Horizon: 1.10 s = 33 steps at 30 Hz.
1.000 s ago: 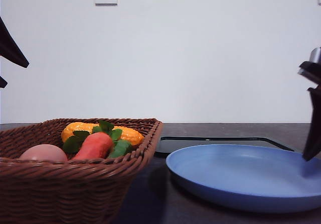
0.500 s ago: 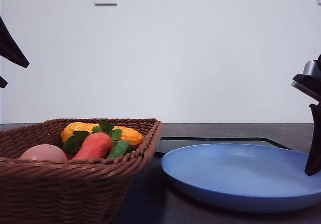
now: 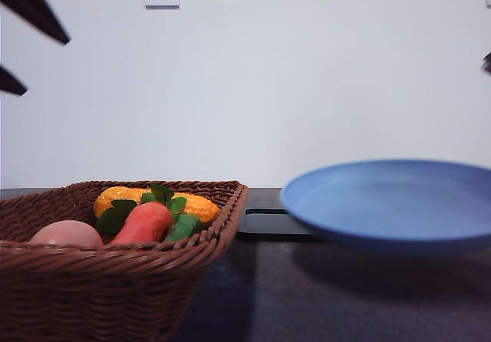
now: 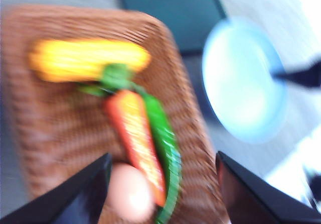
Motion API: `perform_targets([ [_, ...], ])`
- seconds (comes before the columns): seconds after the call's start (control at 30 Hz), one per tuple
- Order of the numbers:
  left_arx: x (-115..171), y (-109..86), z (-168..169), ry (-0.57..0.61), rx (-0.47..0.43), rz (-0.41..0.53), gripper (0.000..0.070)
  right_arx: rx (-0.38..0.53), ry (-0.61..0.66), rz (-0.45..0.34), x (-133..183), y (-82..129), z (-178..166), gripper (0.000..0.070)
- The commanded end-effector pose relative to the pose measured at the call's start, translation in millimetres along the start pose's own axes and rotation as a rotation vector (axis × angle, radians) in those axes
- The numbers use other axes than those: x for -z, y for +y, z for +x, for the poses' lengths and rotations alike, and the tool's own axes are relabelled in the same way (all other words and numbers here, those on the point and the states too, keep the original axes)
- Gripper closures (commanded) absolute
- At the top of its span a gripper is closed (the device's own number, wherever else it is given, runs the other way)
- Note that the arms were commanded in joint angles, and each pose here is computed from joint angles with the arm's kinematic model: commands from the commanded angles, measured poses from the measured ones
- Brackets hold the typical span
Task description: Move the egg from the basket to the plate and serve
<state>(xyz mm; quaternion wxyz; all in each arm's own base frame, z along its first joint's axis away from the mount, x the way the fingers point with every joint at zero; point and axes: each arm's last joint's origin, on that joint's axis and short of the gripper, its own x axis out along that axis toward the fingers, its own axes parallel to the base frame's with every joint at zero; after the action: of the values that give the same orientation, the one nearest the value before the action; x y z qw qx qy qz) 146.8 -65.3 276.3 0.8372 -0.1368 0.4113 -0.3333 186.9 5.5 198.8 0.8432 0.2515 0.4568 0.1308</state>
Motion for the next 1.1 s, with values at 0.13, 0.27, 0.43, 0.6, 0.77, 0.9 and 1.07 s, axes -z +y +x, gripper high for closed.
perform_targets([
  [0.13,3.5,-15.4,15.8,0.115,-0.068,0.007,0.0278,-0.004,-0.064,0.011,-2.7,2.3,-14.7,0.0700],
  [0.27,7.1,-21.7,33.8,0.171,-0.138,0.036,0.0278,-0.009,-0.085,0.001,-2.4,4.3,-18.6,0.0700],
  [0.43,11.3,-19.4,60.2,0.265,-0.241,0.044,0.0278,-0.011,-0.090,-0.002,-2.4,4.7,-19.3,0.0700],
  [0.6,13.4,-13.3,85.0,0.331,-0.299,0.027,0.0278,-0.011,-0.090,-0.002,-2.4,4.8,-19.2,0.0700],
  [0.77,14.1,-8.1,103.3,0.364,-0.309,0.023,0.0278,-0.011,-0.090,-0.003,-2.4,4.8,-19.3,0.0700],
  [0.9,17.4,-4.7,113.9,0.407,-0.320,0.026,0.0278,-0.010,-0.091,-0.003,-2.5,4.7,-19.3,0.0700],
  [1.07,21.3,-1.1,123.1,0.450,-0.335,0.023,0.0283,-0.010,-0.091,-0.007,-2.6,4.7,-19.3,0.0700],
])
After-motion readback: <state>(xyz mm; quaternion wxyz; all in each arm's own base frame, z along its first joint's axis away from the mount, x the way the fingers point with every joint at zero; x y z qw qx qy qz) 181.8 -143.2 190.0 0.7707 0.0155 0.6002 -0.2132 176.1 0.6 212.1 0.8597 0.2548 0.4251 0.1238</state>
